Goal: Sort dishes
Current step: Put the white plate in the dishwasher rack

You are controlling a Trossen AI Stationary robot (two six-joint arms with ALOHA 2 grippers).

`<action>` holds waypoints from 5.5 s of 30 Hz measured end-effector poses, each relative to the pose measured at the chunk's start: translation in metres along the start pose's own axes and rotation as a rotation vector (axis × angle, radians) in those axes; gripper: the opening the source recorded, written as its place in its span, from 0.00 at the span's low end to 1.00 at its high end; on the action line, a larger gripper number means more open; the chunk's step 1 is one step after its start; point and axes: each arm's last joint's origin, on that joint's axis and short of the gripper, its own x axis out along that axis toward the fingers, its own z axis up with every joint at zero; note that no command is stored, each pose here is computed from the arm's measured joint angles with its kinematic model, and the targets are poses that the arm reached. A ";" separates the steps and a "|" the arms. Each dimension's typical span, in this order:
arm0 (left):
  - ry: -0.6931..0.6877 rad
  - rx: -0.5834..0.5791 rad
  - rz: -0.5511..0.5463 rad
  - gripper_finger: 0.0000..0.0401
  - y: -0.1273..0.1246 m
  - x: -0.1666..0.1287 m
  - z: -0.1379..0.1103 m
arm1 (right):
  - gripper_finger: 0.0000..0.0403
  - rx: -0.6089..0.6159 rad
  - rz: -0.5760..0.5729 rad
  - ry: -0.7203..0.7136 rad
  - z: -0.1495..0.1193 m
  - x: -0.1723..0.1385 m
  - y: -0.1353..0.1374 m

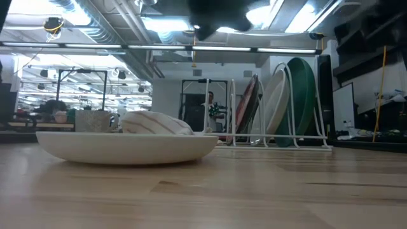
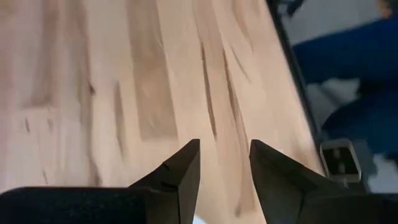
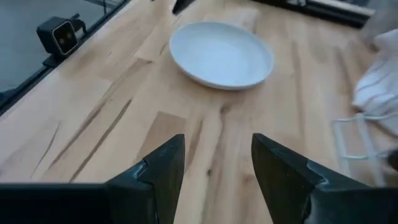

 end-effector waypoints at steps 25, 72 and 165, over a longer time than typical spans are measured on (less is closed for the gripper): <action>0.373 0.070 0.303 0.32 -0.096 0.001 -0.097 | 0.47 0.100 0.077 0.025 -0.023 0.096 0.033; 0.354 0.081 0.405 0.32 -0.086 0.017 -0.127 | 0.47 0.087 0.074 0.037 -0.026 0.100 0.034; -1.052 -0.589 0.694 0.00 0.078 -0.066 0.049 | 0.47 -0.334 -0.190 -0.200 0.039 -0.019 -0.009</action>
